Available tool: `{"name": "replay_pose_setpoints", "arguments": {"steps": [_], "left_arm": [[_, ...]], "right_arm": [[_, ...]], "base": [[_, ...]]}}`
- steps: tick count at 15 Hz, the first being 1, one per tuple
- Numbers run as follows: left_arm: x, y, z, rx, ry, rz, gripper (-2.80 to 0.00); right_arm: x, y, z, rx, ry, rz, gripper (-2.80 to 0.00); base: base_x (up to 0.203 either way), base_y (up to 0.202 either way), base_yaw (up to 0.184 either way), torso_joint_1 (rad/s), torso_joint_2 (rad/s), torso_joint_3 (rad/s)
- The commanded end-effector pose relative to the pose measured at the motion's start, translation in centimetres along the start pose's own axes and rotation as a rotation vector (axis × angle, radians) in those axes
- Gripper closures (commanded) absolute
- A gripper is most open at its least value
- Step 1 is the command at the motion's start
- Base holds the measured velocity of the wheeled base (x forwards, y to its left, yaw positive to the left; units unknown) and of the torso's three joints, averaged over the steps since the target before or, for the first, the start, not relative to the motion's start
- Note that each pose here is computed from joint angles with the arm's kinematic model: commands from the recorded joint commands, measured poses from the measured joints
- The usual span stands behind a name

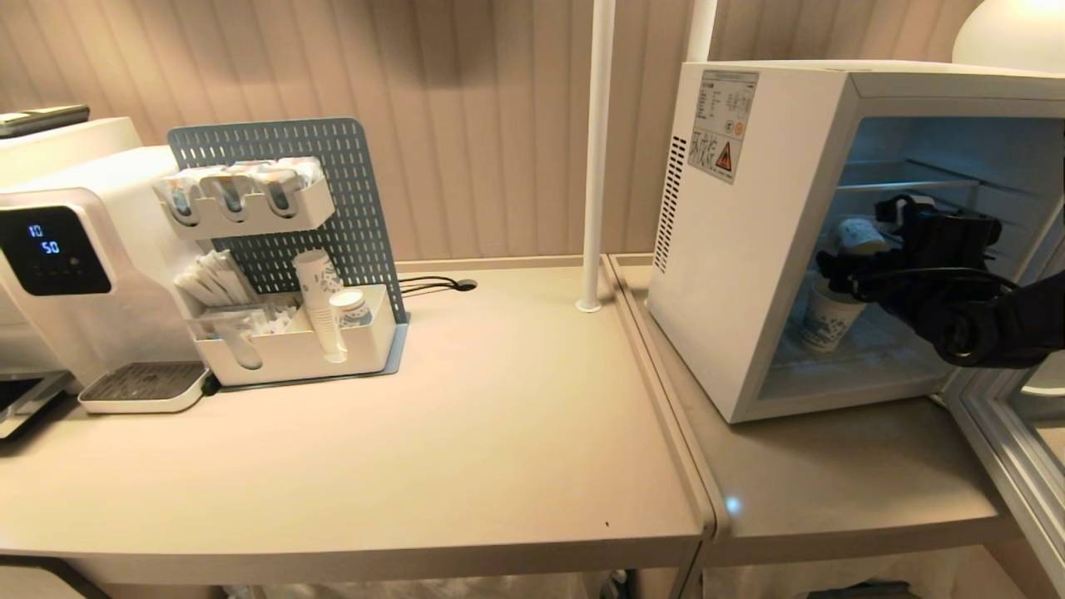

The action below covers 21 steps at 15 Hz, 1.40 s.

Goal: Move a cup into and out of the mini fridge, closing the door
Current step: Put the yoghurt in the freezer

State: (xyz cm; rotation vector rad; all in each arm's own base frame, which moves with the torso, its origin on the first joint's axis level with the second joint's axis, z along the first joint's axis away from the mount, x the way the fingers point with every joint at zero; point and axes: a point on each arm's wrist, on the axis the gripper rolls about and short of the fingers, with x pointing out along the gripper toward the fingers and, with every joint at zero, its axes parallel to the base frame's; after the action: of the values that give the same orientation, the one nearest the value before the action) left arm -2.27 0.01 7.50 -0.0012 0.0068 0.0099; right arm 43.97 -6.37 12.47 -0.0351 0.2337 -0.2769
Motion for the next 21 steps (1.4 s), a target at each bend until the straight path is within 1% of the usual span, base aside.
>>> {"name": "replay_pose_setpoints", "arguments": {"steps": [1,4,13,14,17,20,21], "left_arm": [[0.0,0.0,0.0,0.0,0.001,0.001,0.0],[0.0,0.0,0.0,-0.002,0.001,0.002,0.0],[0.0,0.0,0.0,-0.003,0.001,0.002,0.0],[0.0,0.0,0.0,-0.003,0.001,0.002,0.0],[0.0,0.0,0.0,-0.002,0.001,0.001,0.0],[0.0,0.0,0.0,-0.005,0.0,0.001,0.0],[0.0,0.0,0.0,-0.005,-0.001,0.001,0.0]], "right_arm": [[-0.8,-0.1,0.9,0.004,-0.025,-0.001,-2.8],[-1.7,-0.4,1.3,-0.001,-0.028,-0.004,-2.8],[-2.3,-0.5,1.1,-0.001,-0.021,-0.004,-2.8],[-3.1,-0.7,1.4,0.0,-0.023,0.0,-2.8],[-8.3,-1.5,3.1,0.01,-0.068,0.054,-2.8],[-14.7,-2.4,3.9,0.016,-0.129,0.088,-2.8],[-17.2,-2.7,4.1,0.017,-0.151,0.116,-2.8]], "base": [[0.0,0.0,0.0,0.0,0.0,0.0],[0.0,0.0,0.0,0.0,0.0,0.0],[0.0,0.0,0.0,0.0,0.0,0.0],[0.0,0.0,0.0,0.0,0.0,0.0],[0.0,0.0,0.0,0.0,0.0,0.0],[0.0,0.0,0.0,0.0,0.0,0.0],[0.0,0.0,0.0,0.0,0.0,0.0]]}}
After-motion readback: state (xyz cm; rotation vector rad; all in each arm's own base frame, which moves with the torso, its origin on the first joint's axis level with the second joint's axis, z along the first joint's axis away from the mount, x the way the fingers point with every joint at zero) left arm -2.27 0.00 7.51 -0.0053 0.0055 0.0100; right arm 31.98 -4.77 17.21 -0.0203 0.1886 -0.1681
